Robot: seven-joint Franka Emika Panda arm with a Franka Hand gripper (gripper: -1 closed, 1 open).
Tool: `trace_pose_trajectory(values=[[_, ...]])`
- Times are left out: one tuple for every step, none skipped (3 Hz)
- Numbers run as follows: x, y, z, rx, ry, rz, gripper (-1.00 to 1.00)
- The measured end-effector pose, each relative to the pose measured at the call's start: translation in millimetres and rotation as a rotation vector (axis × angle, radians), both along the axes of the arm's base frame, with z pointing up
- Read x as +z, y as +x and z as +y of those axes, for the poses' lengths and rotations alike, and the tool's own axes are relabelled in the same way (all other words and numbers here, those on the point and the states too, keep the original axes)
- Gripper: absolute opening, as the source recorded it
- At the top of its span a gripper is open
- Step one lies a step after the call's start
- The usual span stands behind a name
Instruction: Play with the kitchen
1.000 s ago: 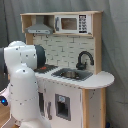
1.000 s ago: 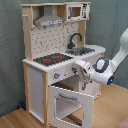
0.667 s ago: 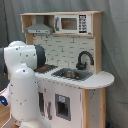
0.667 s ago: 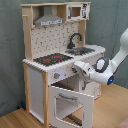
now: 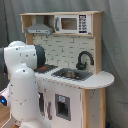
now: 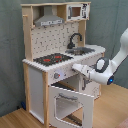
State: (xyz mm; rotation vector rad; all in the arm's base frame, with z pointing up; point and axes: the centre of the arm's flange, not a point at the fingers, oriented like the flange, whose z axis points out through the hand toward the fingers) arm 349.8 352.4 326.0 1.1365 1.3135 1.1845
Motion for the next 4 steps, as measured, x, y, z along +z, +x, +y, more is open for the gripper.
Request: trace_pose_trajectory(values=[[-0.2,-0.1,0.0,0.000,-0.099,-0.006,-1.00],[-0.6,-0.3,0.1,-0.002,-0.242,-0.016,-1.00],[-1.2,-0.4,0.2,-0.004,-0.371,-0.026,-1.00],[-1.8,-0.5,0.4,-0.006,-0.481,-0.035,-1.00]])
